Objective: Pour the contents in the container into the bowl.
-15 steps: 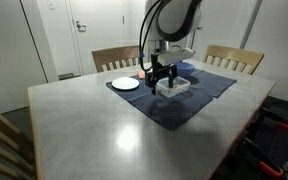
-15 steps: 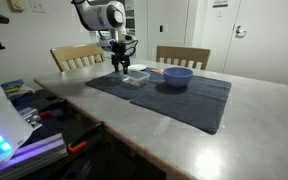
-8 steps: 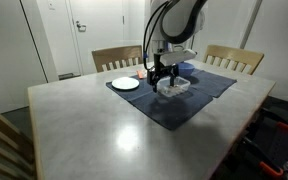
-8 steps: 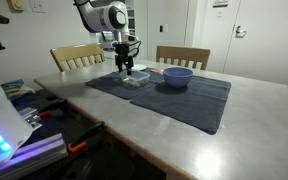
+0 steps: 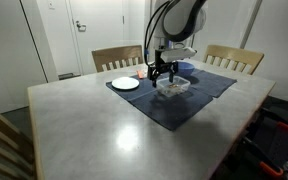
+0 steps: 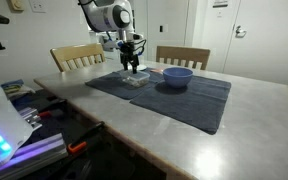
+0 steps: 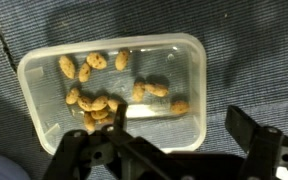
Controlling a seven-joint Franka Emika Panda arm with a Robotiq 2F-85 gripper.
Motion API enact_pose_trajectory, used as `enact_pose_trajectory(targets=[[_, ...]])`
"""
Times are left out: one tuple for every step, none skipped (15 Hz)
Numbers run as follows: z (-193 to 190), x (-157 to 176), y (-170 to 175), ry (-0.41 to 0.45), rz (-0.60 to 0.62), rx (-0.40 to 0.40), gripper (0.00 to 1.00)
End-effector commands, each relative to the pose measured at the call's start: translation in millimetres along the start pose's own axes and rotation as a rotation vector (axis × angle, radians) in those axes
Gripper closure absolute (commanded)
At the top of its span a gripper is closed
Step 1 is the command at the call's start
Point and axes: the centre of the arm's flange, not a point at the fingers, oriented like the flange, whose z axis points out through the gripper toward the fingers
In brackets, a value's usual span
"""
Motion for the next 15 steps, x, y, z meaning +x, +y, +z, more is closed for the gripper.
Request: enact_pose_trajectory(targets=[[4.0,13.8,2.1,0.018,-0.019,0.035,0.00],[3.7,15.3,1.7,0.020,-0.021,0.044,0.00],[3.8,16.8,1.3,0.021,-0.023,0.050,0.00],[3.8,17.9,0.3,0.022,-0.026,0.057,0.00],[4.1,18.5,-0.6,0.023,-0.028,0.064,0.00],[4.0,18.6,-1.8,0.024,-0.030,0.072,0.00],[3.9,18.3,-2.9,0.016,-0.032,0.092,0.00],[0.9,14.2,0.1,0.004,-0.030,0.102,0.00],[-4.6,9.2,-3.1,0.013,-0.017,0.068,0.00],[-4.6,9.0,-3.7,0.009,-0.019,0.078,0.00],[-4.5,9.0,-3.4,0.007,-0.018,0.082,0.00],[-4.4,9.3,-2.9,0.007,-0.017,0.083,0.00],[-4.1,10.0,-5.2,0.004,-0.018,0.072,0.00],[-1.7,12.2,-7.9,0.007,-0.022,0.069,0.00],[0.1,12.6,-10.3,0.007,-0.025,0.075,0.00]])
